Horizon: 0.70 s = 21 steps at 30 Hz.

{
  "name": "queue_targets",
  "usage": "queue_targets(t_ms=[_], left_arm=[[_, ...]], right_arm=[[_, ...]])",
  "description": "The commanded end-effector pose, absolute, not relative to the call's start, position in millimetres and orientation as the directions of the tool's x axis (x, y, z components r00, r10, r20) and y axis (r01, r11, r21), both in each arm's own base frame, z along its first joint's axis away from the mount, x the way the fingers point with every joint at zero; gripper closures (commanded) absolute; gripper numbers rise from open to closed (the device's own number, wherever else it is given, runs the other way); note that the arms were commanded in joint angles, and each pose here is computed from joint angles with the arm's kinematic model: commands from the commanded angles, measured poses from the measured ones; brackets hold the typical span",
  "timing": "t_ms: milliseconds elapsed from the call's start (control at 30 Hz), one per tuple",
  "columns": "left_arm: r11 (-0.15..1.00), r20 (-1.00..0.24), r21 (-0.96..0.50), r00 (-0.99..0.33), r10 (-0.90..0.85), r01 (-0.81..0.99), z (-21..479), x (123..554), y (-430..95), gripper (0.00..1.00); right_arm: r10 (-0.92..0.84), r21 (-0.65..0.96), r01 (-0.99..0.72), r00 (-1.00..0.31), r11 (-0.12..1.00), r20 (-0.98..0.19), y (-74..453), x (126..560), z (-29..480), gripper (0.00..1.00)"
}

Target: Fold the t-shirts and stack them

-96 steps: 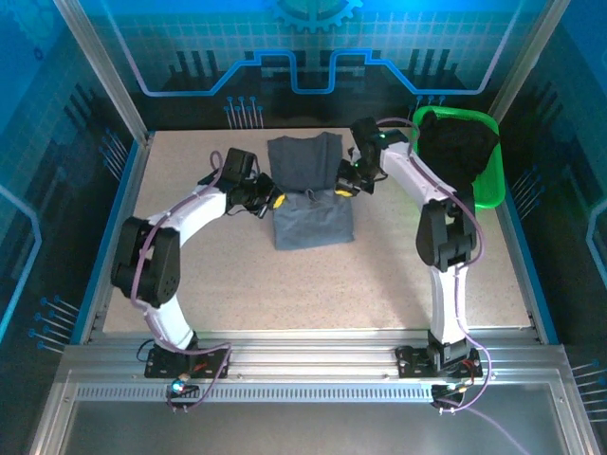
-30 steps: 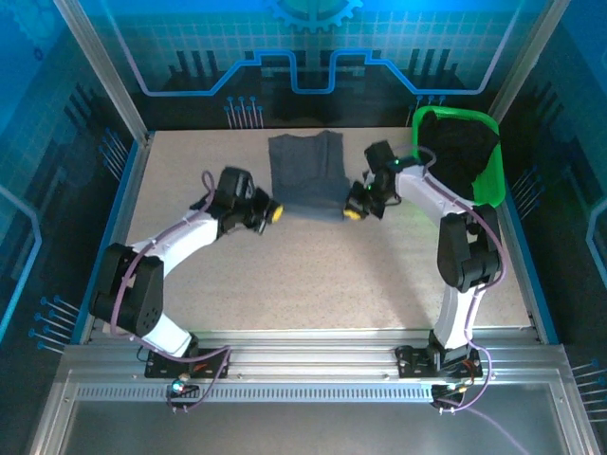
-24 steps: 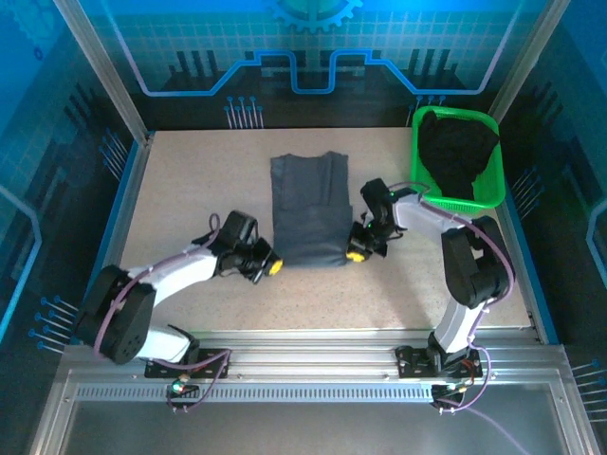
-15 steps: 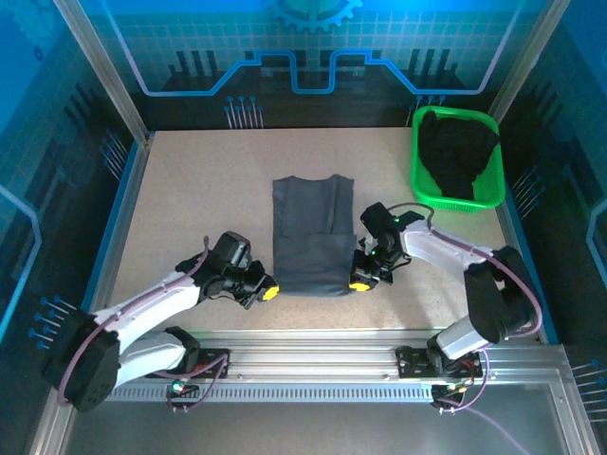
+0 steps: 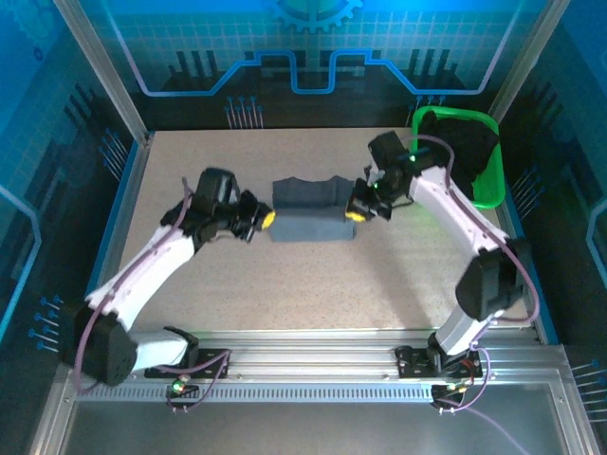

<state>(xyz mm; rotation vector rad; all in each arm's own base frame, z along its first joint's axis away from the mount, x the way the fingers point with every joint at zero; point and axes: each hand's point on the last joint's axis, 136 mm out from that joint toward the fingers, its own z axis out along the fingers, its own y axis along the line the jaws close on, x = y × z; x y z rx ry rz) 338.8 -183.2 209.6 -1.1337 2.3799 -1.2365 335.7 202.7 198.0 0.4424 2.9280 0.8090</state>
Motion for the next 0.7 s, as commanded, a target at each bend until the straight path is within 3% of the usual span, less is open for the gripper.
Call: queue_targets(t_ms=[0,67,100,200,333,433,500,600,667], left_arm=[[0.351,0.104,-0.799,-0.688,-0.719,-0.488,211.1,401.1,-183.8,1.0],[0.359,0.093,-0.794,-0.683,-0.725,-0.49,197.8,443.8,-181.9,0.98],[0.352,0.103,-0.79,-0.675,-0.73,-0.501,185.4,466.4,-180.9,0.92],[0.359,0.102,-0.756,-0.64,-0.761,-0.548,156.1,513.6,-169.0,0.69],[0.38,0.044,-0.751,-0.615,-0.787,-0.54,164.8,526.8,-163.4,0.5],[0.438,0.0,-0.734,-0.646,-0.764,-0.519,179.1,494.4,-175.4,0.49],[0.438,0.04,-0.713,-0.656,-0.754,-0.547,168.2,452.6,-191.6,0.51],[0.361,0.139,-0.704,-0.617,-0.774,-0.611,144.9,393.2,-221.3,0.5],[0.301,0.168,-0.72,-0.578,-0.798,-0.625,134.9,370.5,-240.6,0.44]], right_arm=[[0.397,0.462,0.363,-0.918,0.809,0.026,188.7,387.5,182.2,1.0],[0.439,0.462,0.409,-0.897,0.787,0.045,187.9,424.9,165.6,1.0],[0.462,0.466,0.427,-0.886,0.775,0.043,186.3,448.2,158.5,1.0],[0.484,0.469,0.449,-0.874,0.76,0.053,183.9,499.3,127.6,0.61],[0.478,0.447,0.421,-0.878,0.79,-0.017,166.6,525.0,132.1,0.47],[0.432,0.423,0.361,-0.898,0.831,-0.083,158.3,512.9,153.2,0.45],[0.394,0.445,0.299,-0.909,0.844,-0.136,162.1,492.5,169.4,0.44],[0.387,0.528,0.236,-0.901,0.816,-0.195,165.7,451.8,180.5,0.42],[0.389,0.603,0.174,-0.888,0.779,-0.246,168.3,424.3,188.3,0.4]])
